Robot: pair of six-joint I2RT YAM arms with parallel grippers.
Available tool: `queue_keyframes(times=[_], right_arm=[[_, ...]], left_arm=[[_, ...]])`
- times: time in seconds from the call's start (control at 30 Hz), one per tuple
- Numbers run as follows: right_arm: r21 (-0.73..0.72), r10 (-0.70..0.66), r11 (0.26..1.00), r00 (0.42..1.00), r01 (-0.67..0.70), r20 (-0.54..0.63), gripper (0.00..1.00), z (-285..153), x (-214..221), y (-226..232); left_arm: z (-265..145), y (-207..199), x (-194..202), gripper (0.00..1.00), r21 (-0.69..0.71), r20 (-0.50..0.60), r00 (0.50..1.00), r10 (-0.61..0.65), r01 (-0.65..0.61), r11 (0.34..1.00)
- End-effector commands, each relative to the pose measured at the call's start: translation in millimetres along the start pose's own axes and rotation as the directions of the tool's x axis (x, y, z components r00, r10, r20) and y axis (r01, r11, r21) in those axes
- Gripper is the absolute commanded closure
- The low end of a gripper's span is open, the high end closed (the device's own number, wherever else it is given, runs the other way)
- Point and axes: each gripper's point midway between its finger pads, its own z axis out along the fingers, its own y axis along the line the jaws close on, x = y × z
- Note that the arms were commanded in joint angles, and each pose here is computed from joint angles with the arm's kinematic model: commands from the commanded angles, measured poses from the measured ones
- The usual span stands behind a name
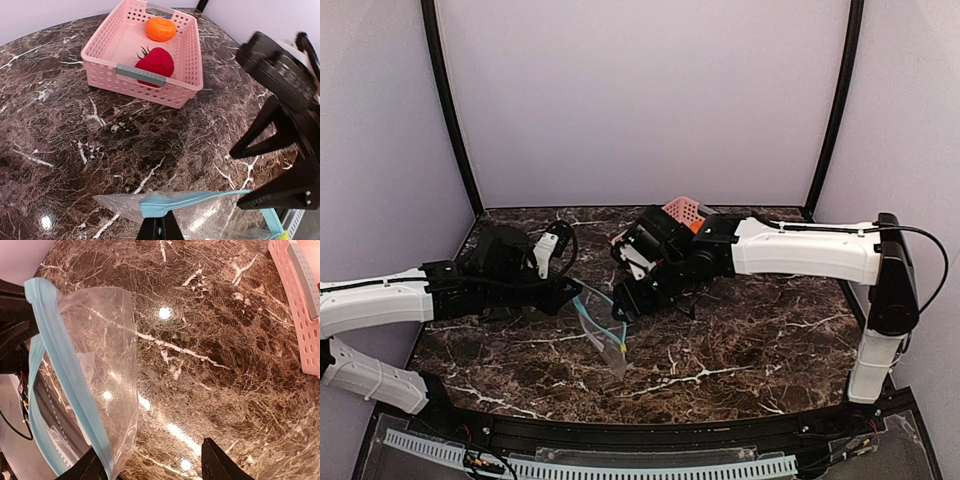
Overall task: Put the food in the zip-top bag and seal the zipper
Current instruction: Open the zipper food storage bag at the center of the board.
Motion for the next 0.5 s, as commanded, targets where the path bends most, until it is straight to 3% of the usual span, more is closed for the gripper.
queue_keyframes(times=[0.0, 0.13, 0.47], right_arm=[[-0.022, 0.07, 0.997, 0.997, -0.069, 0.031, 0.39, -8, 0, 14], [-0.005, 0.136, 0.991, 0.99, -0.136, 0.026, 0.43, -2, 6, 13], [-0.012, 0.155, 0.988, 0.988, -0.155, 0.005, 0.51, 19, 14, 19]], left_arm=[[-2, 17, -5, 0.99, -0.072, 0.083, 0.985, -0.149, 0.155, 0.985], [-2, 24, -4, 0.99, -0.099, 0.105, 0.978, -0.179, 0.19, 0.977], [-2, 28, -5, 0.99, -0.093, 0.154, 0.959, -0.239, 0.255, 0.962]])
